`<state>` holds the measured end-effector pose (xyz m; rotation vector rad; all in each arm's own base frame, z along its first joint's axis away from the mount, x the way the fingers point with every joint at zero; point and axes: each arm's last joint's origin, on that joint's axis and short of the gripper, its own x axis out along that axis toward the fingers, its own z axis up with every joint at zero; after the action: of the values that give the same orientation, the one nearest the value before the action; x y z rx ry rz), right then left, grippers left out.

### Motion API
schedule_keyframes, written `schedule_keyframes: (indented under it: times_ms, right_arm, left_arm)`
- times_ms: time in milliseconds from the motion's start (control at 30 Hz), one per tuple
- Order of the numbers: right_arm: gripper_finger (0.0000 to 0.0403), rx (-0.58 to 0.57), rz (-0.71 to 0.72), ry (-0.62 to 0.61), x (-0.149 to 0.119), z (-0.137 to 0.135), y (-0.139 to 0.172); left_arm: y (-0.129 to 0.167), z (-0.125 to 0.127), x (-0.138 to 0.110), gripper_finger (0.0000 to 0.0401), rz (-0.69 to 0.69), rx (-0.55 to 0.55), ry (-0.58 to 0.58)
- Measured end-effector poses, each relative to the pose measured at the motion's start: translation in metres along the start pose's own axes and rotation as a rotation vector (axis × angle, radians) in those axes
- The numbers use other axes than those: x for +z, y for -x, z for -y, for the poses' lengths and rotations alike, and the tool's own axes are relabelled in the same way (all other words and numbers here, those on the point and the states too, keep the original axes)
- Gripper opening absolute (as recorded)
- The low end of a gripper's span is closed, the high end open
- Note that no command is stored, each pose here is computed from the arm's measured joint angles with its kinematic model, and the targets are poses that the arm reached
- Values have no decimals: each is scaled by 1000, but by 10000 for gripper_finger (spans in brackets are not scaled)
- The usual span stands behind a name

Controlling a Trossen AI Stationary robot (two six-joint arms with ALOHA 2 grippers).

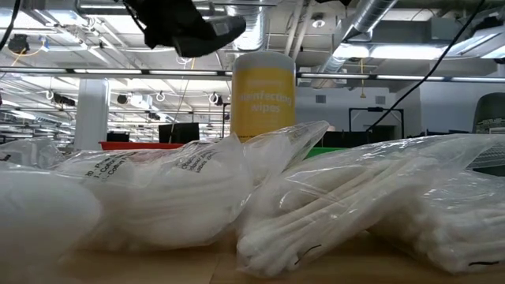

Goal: Pick & Place Travel size toiletries
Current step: Put the black deodorant into the left green bin

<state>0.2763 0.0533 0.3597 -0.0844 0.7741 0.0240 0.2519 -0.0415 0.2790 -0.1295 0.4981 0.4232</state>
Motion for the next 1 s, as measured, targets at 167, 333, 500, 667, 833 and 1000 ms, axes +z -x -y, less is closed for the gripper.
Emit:
schedule_keyframes:
  times_ms: [167, 333, 500, 667, 833, 1000]
  right_arm:
    - [145, 2, 0, 1, 0, 0, 0]
    - [146, 2, 0, 1, 0, 0, 0]
    - [141, 2, 1, 1, 0, 0, 0]
    - [137, 2, 1, 1, 0, 0, 0]
    - [139, 2, 1, 1, 0, 0, 0]
    - [135, 2, 4, 0, 0, 0, 0]
  left_arm:
    - [-4, -11, -7, 188, -59, 113, 29]
    - [-9, -23, -10, 188, -95, 190, 54]
    - [-22, -39, -30, 188, -160, 261, 75]
    - [-32, -56, -50, 188, -203, 327, 105]
    - [-45, -66, -60, 188, -173, 266, 134]
    - [-54, -76, -70, 188, -182, 237, 128]
